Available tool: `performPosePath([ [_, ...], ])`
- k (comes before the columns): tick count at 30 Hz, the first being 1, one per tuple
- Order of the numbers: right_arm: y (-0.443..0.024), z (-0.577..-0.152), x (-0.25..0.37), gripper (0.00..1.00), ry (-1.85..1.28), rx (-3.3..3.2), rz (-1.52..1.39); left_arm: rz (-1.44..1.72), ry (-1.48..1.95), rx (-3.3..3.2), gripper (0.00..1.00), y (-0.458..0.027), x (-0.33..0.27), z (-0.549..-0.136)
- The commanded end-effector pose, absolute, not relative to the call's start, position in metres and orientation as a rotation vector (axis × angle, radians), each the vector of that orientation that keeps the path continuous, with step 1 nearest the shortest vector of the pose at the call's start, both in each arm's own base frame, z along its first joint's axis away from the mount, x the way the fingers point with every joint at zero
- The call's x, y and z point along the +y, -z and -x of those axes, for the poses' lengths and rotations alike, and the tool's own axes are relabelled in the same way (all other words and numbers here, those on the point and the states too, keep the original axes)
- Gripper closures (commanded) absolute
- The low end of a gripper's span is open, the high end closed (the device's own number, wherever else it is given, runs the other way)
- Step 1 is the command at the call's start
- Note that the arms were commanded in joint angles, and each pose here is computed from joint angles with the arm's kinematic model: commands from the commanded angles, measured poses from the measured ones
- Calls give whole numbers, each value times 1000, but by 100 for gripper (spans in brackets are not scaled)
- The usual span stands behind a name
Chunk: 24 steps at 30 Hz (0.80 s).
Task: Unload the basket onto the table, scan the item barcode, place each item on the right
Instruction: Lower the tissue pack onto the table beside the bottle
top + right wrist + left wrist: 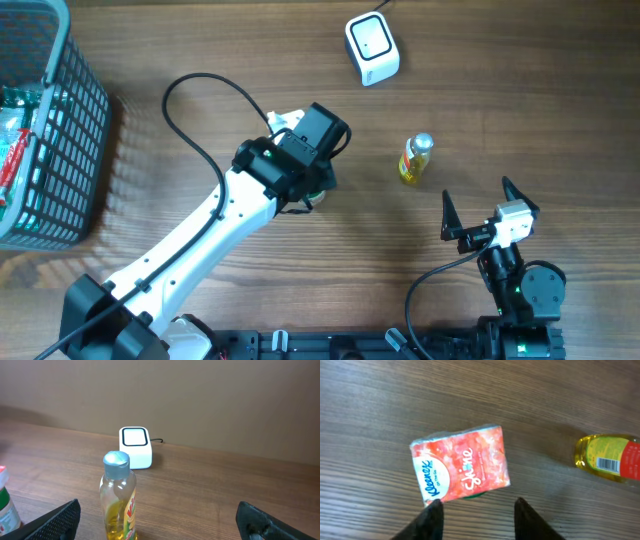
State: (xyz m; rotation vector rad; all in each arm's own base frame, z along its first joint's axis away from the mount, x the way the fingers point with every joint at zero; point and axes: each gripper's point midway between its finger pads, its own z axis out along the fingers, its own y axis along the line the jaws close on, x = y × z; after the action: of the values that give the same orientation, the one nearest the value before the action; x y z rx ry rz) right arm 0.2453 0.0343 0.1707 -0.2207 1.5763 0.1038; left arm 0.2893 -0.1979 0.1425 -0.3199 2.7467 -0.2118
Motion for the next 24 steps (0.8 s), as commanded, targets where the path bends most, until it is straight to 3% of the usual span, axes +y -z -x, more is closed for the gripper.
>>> performPosePath([
  [1,-172,-246,31,0,-90,1572,210,257,362,2864,74,-134,-220,-270],
  [4,-172,-246,31,0,-90,1572,210,253,390,2869,83,-134,-223,-269],
  [10,-172,-246,31,0,-90,1572,210,284,438,2816,65,-120,-234,-283],
  [15,-172,-246,31,0,-90,1572,210,276,389,2833,57,-104,-237,-286],
  [24,-172,-246,31,0,-90,1572,210,187,291,2909,57,-92,-225,-272],
])
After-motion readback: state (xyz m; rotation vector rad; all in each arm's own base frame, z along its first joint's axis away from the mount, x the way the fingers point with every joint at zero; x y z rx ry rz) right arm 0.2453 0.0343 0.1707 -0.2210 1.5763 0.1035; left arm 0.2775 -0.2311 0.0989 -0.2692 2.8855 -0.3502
